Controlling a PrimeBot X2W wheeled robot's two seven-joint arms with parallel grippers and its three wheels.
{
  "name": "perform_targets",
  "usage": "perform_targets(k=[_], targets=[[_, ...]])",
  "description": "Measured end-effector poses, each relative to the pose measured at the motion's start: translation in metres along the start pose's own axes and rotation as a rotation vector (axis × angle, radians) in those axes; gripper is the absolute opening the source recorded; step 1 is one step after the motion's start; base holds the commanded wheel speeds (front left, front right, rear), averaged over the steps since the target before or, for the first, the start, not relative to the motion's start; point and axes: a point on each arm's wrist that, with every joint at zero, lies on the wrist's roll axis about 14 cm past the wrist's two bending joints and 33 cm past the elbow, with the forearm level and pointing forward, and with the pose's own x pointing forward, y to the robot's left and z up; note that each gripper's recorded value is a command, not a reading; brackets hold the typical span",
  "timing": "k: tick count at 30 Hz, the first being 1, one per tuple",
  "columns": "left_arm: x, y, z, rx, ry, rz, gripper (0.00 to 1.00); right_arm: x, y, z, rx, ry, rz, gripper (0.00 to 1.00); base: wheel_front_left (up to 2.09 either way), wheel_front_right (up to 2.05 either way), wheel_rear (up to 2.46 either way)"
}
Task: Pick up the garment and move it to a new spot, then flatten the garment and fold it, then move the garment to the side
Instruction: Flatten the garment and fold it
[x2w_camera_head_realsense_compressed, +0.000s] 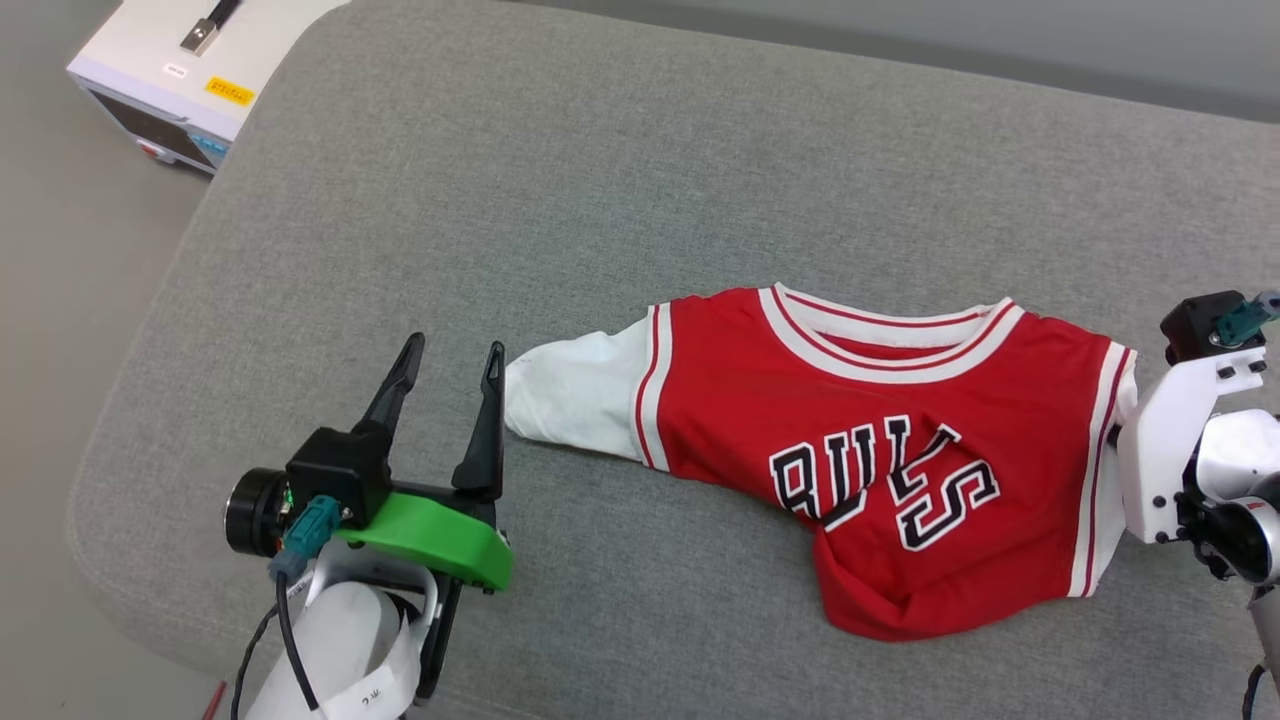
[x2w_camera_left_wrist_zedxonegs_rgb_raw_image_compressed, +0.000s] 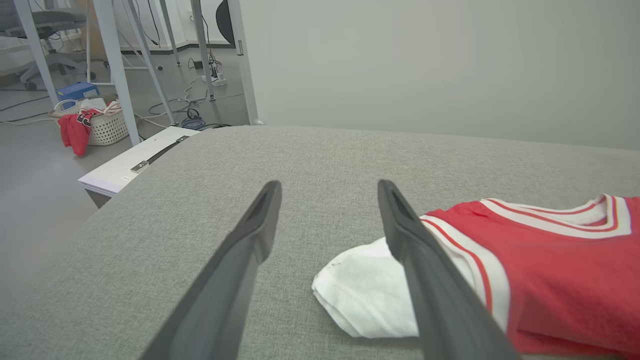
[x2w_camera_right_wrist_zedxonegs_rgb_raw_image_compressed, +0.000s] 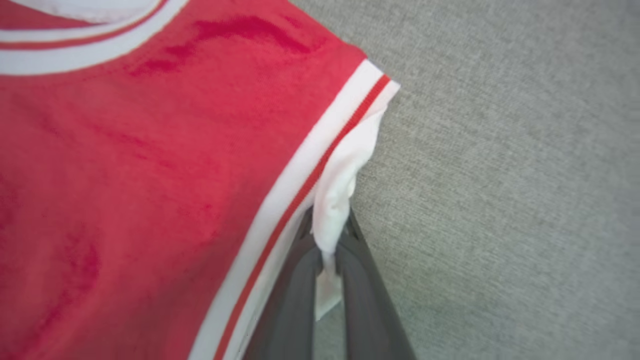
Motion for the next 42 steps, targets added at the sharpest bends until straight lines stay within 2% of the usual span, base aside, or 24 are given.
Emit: perform_targets(k=[7,12,16,19,23,24,25,28,33,42], targets=[[-0.001,-0.013,0.01,-0.014,-0.031,-0.041,1.0,-0.035,-0.032,-0.003,-0.025,-0.066,-0.098,0.0,0.0,0.0,0.0],[-0.004,-0.024,0.016,-0.024,-0.052,-0.072,1.0,-0.079,-0.075,-0.003,-0.063,-0.099,-0.234,0.0,0.0,0.0,0.0],[-0.001,-0.032,0.021,-0.03,-0.066,-0.097,1.0,-0.111,-0.116,-0.013,-0.075,-0.069,-0.361,0.0,0.0,0.0,0.0],[0.0,-0.033,0.018,-0.03,-0.059,-0.101,1.0,-0.119,-0.138,-0.021,-0.062,-0.027,-0.423,0.0,0.0,0.0,0.0],[0.001,-0.033,0.01,-0.03,-0.037,-0.103,1.0,-0.11,-0.157,-0.039,-0.027,0.039,-0.467,0.0,0.0,0.0,0.0],[0.001,-0.032,0.009,-0.029,-0.033,-0.1,1.0,-0.108,-0.16,-0.043,-0.017,0.049,-0.474,0.36,0.0,0.0,0.0],[0.001,-0.031,0.007,-0.03,-0.029,-0.096,1.0,-0.105,-0.164,-0.047,-0.011,0.052,-0.488,1.0,0.0,0.0,0.0],[0.0,-0.027,0.004,-0.027,-0.017,-0.085,1.0,-0.095,-0.168,-0.048,-0.023,0.029,-0.506,1.0,0.0,0.0,0.0],[0.001,-0.03,0.002,-0.026,-0.012,-0.093,1.0,-0.088,-0.16,-0.021,-0.047,-0.129,-0.496,1.0,0.0,0.0,0.0],[0.006,-0.051,0.012,-0.038,-0.043,-0.156,1.0,-0.127,-0.143,0.022,-0.058,-0.45,-0.5,1.0,0.0,0.0,0.0]])
